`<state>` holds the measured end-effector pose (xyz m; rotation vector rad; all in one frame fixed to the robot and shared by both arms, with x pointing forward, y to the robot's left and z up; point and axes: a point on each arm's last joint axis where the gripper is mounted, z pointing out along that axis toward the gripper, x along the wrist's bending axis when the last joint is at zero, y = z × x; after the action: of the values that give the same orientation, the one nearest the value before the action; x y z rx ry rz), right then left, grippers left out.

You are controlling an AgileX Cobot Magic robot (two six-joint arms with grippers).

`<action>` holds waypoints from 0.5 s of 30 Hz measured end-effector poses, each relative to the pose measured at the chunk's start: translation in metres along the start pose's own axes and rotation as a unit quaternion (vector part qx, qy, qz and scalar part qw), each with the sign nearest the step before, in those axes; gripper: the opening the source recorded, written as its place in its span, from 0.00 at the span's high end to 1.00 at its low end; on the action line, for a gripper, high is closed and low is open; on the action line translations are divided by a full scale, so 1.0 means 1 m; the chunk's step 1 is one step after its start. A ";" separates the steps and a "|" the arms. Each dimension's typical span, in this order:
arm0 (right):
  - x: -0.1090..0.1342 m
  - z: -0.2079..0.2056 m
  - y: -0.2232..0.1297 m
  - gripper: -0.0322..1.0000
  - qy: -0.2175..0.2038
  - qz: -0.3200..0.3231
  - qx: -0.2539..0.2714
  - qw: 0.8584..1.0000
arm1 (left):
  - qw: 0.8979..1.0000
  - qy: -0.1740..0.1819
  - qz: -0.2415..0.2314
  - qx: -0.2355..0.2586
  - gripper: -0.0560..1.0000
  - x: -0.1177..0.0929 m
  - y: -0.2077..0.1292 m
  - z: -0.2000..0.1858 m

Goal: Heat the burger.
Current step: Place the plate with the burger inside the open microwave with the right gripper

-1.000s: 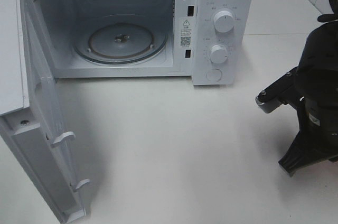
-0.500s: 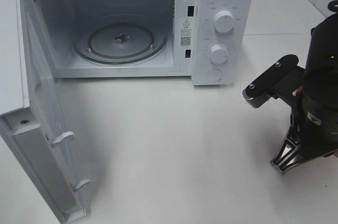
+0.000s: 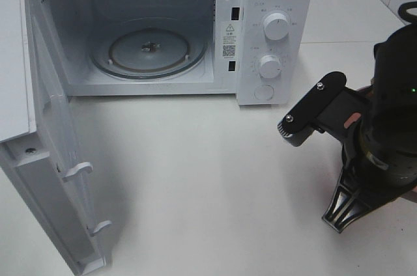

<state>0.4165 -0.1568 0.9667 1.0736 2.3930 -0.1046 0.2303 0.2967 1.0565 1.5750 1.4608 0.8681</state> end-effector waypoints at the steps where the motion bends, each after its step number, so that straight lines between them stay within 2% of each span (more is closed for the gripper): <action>1: 0.004 -0.002 0.000 0.94 0.001 -0.012 -0.005 1.000 | 1.000 0.000 0.000 0.000 0.03 0.000 0.000 0.000; 15: 0.031 -0.018 0.000 0.94 0.009 -0.097 -0.038 0.994 | 1.000 0.000 0.000 0.000 0.03 0.000 0.000 0.000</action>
<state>0.3920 -0.1309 0.9670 0.8084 2.4908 -0.0701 0.2303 0.2967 1.0565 1.5750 1.4608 0.8681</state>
